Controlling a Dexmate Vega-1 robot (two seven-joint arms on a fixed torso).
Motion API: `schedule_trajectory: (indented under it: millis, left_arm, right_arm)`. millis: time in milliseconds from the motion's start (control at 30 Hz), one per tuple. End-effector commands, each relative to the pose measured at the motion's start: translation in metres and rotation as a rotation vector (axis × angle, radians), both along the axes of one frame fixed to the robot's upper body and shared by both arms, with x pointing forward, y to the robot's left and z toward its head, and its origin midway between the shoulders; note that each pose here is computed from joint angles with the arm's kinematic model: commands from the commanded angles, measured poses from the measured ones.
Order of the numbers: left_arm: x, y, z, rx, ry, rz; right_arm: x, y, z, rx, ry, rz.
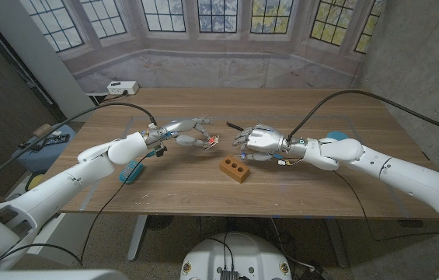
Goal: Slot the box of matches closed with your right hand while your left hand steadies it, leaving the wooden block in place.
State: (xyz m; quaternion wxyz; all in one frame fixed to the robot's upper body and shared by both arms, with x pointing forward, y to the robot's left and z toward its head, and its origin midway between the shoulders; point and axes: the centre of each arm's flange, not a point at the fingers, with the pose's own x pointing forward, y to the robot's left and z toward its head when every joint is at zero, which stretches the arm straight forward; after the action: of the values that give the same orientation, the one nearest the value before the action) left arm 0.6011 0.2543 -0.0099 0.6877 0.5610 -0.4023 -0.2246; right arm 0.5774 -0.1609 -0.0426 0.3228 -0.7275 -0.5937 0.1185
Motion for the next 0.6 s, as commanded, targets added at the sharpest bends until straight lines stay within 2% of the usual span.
schedule_trajectory:
  millis: [33, 600]
  left_arm:
    - [0.0001, -0.0009, -0.0005, 0.000, -0.002, -0.005]
    - [-0.0014, -0.0035, 0.0000, 0.004, -0.006, -0.010]
  right_arm:
    - [-0.0037, -0.0012, 0.0049, 0.019, -0.011, -0.009]
    - [-0.0120, -0.0031, 0.0124, 0.054, -0.035, -0.018]
